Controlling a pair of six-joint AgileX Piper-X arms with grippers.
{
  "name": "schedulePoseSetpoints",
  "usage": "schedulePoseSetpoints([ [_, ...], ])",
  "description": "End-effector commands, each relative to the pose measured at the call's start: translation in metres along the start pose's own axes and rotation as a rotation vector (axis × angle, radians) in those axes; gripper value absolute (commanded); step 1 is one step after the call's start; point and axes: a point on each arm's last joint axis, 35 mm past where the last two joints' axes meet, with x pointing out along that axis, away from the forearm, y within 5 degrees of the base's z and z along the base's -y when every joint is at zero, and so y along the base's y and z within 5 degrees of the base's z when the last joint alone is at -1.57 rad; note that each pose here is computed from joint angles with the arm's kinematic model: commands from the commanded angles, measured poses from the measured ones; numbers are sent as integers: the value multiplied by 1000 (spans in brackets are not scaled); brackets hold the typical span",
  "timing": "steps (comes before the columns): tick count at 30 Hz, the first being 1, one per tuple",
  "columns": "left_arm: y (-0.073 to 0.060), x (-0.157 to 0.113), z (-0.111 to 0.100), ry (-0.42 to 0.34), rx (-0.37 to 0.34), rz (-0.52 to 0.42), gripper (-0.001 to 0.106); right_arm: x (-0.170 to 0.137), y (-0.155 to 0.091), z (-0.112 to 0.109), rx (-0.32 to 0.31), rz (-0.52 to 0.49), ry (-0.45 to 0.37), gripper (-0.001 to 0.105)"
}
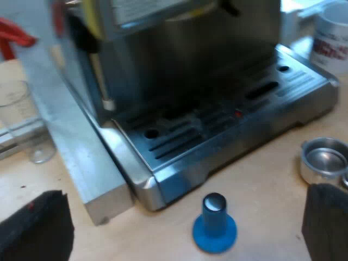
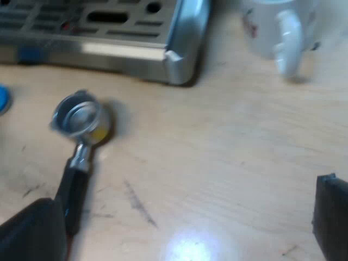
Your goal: Put the handle in the coffee machine
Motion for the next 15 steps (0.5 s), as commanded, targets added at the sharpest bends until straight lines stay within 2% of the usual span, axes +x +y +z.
schedulePoseSetpoints([
  [1,-2,1,5,40,50,-82,86,5,-1,13,-59,82,46,93],
  [2,-3,1,7,64,87,-128,86,6,-1,18,-73,102,57,93],
  [10,-5,8,14,123,154,-316,86,31,6,38,-179,224,174,93],
  [13,-4,12,12,154,160,-356,86,37,10,40,-185,248,201,93],
  [15,-4,14,11,175,180,-382,86,49,18,44,-206,269,256,93],
])
